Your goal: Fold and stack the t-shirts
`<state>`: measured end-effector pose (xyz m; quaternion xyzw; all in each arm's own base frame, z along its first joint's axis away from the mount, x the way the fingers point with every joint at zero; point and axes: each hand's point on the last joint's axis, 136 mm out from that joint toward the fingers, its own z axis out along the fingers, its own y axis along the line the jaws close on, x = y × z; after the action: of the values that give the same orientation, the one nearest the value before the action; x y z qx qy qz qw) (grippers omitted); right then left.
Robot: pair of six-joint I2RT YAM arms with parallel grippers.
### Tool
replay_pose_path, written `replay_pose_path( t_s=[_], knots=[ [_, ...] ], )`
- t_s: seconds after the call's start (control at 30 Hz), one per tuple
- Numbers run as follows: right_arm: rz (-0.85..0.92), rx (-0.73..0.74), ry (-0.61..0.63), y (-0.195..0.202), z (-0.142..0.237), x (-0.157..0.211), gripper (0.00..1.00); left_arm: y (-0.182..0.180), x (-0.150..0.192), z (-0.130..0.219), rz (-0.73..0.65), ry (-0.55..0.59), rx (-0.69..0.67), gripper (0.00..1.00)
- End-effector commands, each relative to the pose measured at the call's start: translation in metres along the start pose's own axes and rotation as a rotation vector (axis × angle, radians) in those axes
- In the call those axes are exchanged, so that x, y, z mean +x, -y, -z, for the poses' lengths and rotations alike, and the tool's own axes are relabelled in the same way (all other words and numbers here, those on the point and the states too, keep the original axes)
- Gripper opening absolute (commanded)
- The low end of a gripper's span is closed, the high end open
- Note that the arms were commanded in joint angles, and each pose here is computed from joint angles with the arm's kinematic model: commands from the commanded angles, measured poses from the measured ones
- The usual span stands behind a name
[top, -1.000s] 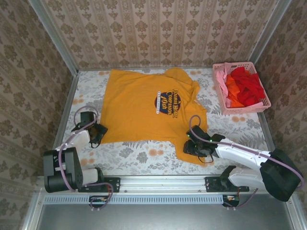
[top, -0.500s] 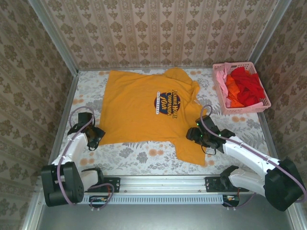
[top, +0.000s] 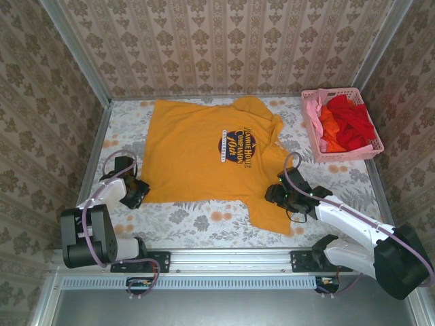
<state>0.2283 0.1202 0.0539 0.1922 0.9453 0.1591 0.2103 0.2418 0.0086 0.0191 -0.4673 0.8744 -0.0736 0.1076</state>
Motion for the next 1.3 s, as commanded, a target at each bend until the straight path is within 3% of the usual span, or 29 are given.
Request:
replay_pose_path(
  t_s=[0.0, 0.23, 0.67, 1.0, 1.27],
  knots=[
    [-0.011, -0.005, 0.026, -0.001, 0.002, -0.006, 0.61, -0.001, -0.001, 0.004, 0.033, -0.006, -0.004, 0.36],
    [-0.008, -0.011, 0.017, -0.003, -0.001, -0.007, 0.61, -0.005, -0.002, 0.026, 0.031, 0.044, 0.014, 0.37],
    [-0.011, -0.006, 0.021, -0.002, 0.0, -0.008, 0.61, -0.019, 0.007, -0.001, 0.067, -0.001, -0.051, 0.38],
    [-0.002, 0.001, 0.02, 0.0, -0.002, -0.007, 0.62, -0.028, 0.005, 0.017, 0.078, 0.055, -0.066, 0.4],
    [0.008, 0.002, 0.017, 0.0, -0.002, -0.007, 0.62, -0.026, 0.009, 0.001, 0.09, 0.018, -0.061, 0.39]
  ],
)
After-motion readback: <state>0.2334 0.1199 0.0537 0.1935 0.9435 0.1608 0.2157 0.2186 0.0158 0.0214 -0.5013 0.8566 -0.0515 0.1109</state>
